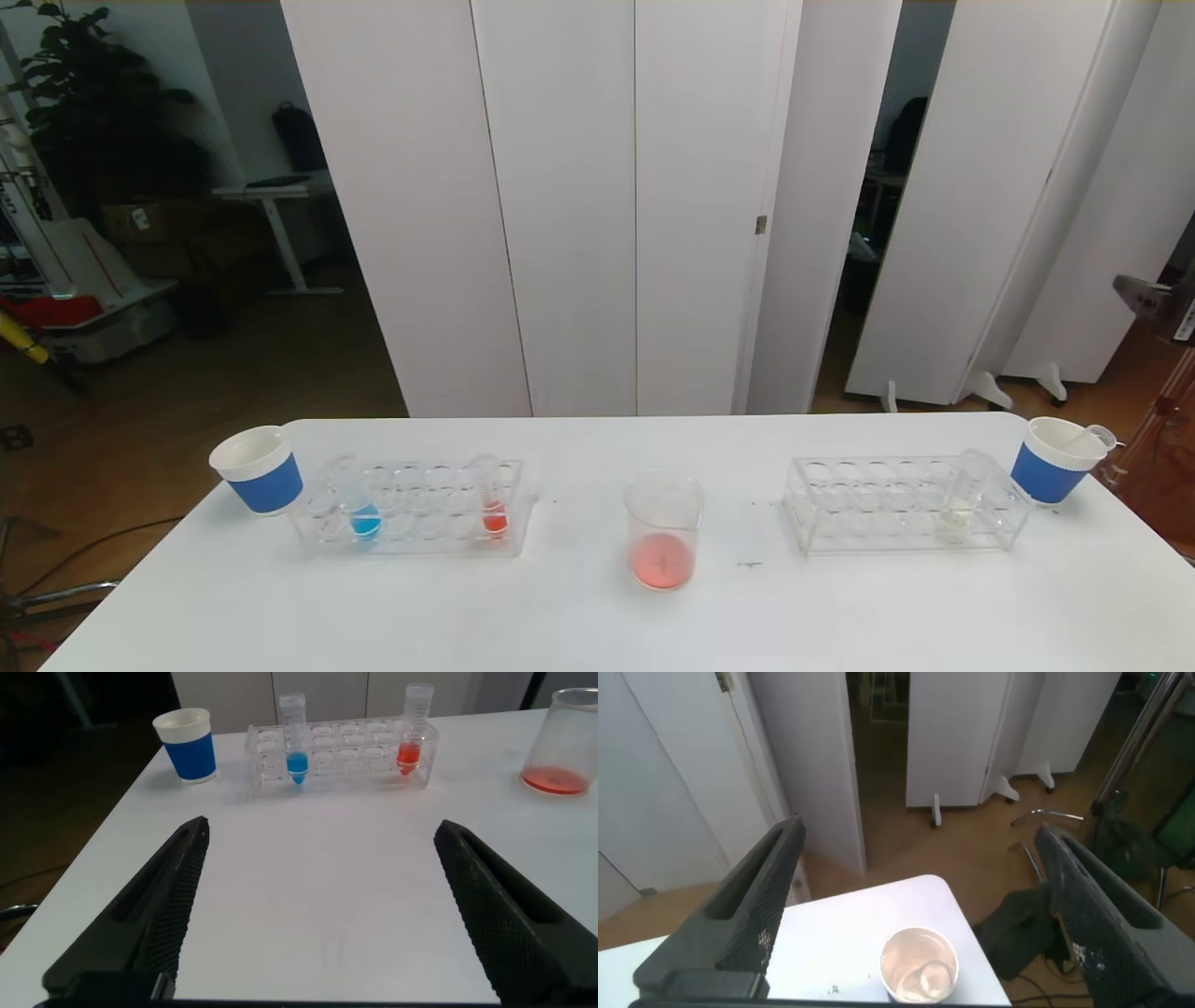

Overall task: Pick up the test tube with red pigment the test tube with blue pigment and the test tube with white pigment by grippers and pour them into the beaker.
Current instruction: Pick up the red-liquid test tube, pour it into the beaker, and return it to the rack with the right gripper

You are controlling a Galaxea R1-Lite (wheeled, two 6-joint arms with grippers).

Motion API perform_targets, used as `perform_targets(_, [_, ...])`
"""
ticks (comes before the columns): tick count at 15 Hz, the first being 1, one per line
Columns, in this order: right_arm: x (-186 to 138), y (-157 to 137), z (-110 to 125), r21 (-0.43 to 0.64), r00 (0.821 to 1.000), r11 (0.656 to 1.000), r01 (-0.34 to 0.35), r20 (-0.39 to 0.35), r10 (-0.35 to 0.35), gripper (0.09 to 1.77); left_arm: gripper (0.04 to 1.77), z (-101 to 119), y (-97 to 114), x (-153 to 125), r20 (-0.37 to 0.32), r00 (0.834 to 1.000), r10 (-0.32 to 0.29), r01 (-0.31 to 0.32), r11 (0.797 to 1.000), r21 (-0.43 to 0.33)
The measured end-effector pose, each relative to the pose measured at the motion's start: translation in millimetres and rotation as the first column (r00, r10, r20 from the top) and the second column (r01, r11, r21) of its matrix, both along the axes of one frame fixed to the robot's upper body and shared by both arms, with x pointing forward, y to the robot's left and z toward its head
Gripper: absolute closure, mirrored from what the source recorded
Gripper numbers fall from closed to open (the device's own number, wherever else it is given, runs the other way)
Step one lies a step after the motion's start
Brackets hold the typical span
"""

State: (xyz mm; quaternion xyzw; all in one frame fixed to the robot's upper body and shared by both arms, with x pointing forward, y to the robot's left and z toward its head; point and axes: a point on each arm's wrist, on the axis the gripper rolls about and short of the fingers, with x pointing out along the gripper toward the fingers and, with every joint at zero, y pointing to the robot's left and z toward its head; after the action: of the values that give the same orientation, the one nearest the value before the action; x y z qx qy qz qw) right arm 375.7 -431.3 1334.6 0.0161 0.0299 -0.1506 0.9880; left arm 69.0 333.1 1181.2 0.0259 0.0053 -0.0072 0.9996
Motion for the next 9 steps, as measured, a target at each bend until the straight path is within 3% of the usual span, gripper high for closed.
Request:
perform_targets(5, [-80.4, 37.6, 57.6, -0.023, 0.992, 0.994, -0.109, 0.063, 0.110, 0.11, 0.09, 0.0, 0.0, 0.0, 0.000, 1.000, 0.000, 0.000, 1.000, 0.000])
perform_targets(9, [-168.1, 76.1, 84.1, -0.067, 0.965, 0.972, -0.225, 0.122, 0.232, 0.11, 0.09, 0.0, 0.0, 0.0, 0.000, 1.000, 0.000, 0.000, 1.000, 0.000])
